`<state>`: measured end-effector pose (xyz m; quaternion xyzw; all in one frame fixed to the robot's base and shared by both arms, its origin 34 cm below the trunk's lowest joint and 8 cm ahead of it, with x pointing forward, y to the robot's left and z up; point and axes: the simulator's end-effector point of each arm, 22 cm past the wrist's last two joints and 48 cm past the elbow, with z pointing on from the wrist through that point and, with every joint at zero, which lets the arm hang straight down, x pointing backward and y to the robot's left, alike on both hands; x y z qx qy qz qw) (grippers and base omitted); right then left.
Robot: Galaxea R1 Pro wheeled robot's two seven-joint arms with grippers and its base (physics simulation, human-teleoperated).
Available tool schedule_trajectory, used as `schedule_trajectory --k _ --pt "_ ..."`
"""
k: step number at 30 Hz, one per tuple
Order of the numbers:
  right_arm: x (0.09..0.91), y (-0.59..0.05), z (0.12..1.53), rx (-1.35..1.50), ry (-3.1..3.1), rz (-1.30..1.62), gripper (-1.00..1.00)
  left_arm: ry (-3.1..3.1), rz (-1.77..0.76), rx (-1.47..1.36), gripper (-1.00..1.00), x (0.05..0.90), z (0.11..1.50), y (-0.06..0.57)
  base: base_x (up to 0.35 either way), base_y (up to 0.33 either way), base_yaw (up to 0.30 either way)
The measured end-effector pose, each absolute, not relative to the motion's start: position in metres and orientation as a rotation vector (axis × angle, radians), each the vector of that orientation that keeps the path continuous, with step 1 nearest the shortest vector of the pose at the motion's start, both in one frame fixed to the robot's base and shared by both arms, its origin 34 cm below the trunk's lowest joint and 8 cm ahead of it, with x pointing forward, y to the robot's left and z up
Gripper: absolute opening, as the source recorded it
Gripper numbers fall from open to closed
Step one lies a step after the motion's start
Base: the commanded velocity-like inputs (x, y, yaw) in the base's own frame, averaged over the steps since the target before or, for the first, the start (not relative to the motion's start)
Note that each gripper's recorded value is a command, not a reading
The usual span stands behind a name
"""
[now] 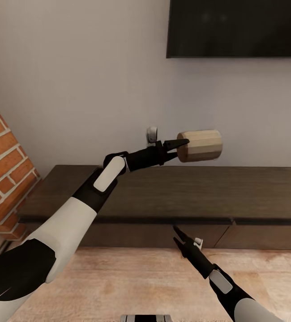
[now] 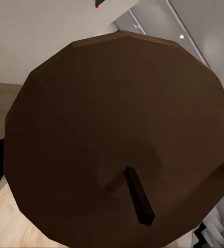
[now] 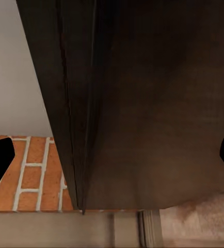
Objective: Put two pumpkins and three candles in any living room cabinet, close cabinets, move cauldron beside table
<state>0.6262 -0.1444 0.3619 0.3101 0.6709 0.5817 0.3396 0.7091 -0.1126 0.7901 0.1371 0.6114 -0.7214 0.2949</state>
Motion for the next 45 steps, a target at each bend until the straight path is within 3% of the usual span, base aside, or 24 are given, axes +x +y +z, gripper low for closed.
schedule_trajectory --k 45 --pt "0.6239 -0.1444 0.3525 0.822 1.759 1.512 1.00 1.635 -1.927 0.347 -1.00 0.7145 0.7802 -0.1124 0.043 0.000 0.000"
